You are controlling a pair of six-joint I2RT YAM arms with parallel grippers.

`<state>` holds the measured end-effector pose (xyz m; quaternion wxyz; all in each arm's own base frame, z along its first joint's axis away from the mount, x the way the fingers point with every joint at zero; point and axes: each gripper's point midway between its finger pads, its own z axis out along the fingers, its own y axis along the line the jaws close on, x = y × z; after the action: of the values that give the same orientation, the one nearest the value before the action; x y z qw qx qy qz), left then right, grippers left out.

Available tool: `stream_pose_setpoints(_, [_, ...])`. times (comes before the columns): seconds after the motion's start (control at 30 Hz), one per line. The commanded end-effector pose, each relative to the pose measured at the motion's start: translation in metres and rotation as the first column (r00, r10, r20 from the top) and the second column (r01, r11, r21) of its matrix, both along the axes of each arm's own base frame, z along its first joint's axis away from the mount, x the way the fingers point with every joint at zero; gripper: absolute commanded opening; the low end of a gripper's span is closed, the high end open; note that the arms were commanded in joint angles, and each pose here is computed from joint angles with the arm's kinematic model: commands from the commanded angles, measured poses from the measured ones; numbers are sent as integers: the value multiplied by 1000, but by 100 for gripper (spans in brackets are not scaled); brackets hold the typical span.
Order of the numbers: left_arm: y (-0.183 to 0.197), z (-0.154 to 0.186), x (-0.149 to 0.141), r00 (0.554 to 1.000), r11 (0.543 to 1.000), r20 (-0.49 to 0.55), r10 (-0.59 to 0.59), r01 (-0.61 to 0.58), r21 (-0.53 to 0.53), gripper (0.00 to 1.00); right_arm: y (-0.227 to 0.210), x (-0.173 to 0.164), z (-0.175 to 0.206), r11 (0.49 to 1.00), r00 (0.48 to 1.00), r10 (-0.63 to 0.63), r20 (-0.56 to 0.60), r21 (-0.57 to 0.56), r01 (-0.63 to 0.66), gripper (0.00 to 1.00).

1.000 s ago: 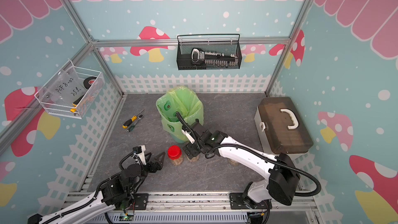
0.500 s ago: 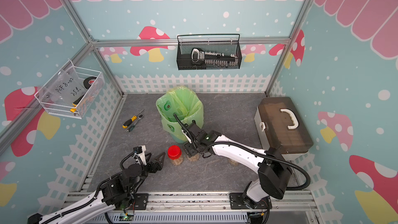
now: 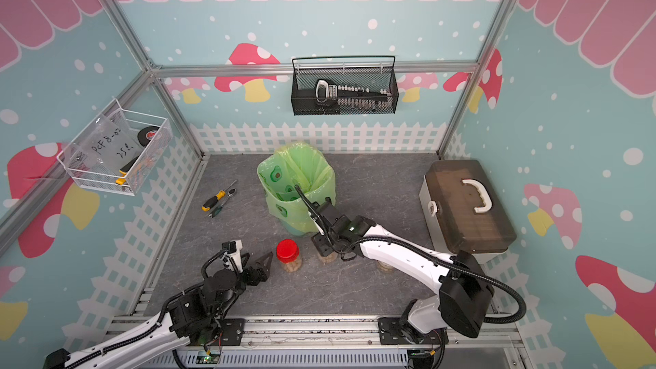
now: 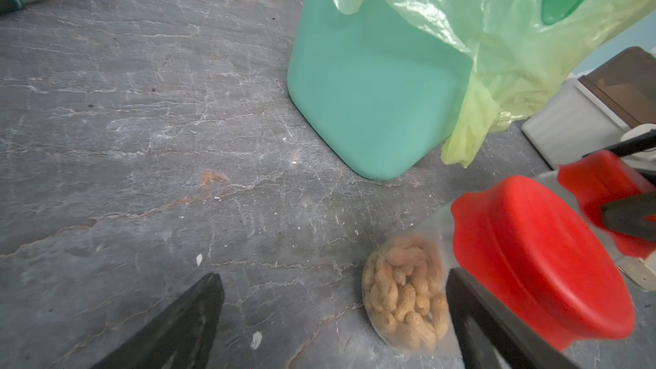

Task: Empty moldy peanuts from jars
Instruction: Pick up the jar from the center of the board, then place the jar at the center of the board.

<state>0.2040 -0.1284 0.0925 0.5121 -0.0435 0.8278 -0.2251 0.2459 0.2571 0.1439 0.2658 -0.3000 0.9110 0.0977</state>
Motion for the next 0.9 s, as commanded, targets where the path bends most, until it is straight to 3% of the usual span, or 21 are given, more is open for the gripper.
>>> stream_pose_setpoints(0.0, [0, 4, 2, 1000, 1000, 13, 10, -10, -3, 97, -29, 9, 5, 999, 999, -47, 18, -24, 47, 52])
stream_pose_setpoints(0.23, [-2, 3, 2, 1000, 1000, 10, 3, -3, 7, 97, -81, 53, 13, 987, 986, -161, 32, -17, 161, 52])
stream_pose_setpoints(0.5, [-2, 3, 3, 1000, 1000, 7, 5, -5, 14, 97, -105, 100, 7, 972, 973, -230, -13, 34, 230, 52])
stream_pose_setpoints(0.87, [-3, 2, 3, 1000, 1000, 5, -1, 1, 20, 97, -102, 107, -11, 973, 972, -230, -51, 23, 231, 59])
